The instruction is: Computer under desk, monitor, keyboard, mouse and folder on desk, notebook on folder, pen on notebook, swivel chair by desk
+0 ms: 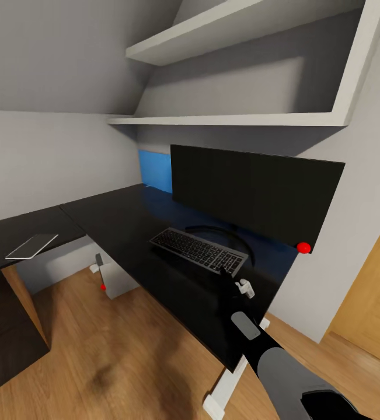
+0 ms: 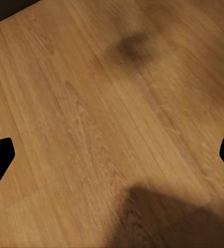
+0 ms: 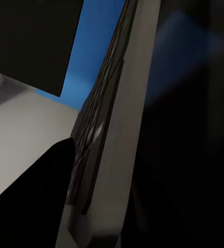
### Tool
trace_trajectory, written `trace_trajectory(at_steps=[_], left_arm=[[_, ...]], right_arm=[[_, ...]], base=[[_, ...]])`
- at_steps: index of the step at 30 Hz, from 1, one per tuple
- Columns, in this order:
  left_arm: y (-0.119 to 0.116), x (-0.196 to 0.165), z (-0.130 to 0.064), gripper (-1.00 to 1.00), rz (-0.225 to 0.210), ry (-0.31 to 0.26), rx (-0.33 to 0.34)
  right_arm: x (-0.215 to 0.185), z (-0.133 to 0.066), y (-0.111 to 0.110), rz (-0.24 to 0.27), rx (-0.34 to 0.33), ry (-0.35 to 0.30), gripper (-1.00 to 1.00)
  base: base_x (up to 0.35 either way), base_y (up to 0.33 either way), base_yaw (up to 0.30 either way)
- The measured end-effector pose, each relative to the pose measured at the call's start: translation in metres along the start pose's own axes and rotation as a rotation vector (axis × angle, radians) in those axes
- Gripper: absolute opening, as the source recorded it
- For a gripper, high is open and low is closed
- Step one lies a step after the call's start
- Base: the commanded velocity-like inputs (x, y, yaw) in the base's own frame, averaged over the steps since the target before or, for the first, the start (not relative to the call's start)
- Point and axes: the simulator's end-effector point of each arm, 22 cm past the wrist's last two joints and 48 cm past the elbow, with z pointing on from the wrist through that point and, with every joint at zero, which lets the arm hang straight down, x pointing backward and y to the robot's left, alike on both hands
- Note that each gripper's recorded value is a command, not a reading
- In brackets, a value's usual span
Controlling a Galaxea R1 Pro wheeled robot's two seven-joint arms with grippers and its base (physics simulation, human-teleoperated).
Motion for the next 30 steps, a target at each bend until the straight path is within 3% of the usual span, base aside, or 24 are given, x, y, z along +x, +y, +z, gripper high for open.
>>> trace_trajectory(at_steps=[20,30], left_arm=[[-0.0022,0.0020,-0.0008,1.00,-0.001,0.005,0.003],[-0.0022,0.0020,-0.0008,1.00,-0.001,0.004,0.003]], right_arm=[[-0.0002,0.0001,-0.0002,-0.004,0.002,-0.001,-1.00],[-0.0059,0.0026,-0.0052,-0.002,0.045,-0.014,-1.00]], base=[[0.000,0.000,0.000],[0.000,0.000,0.000]])
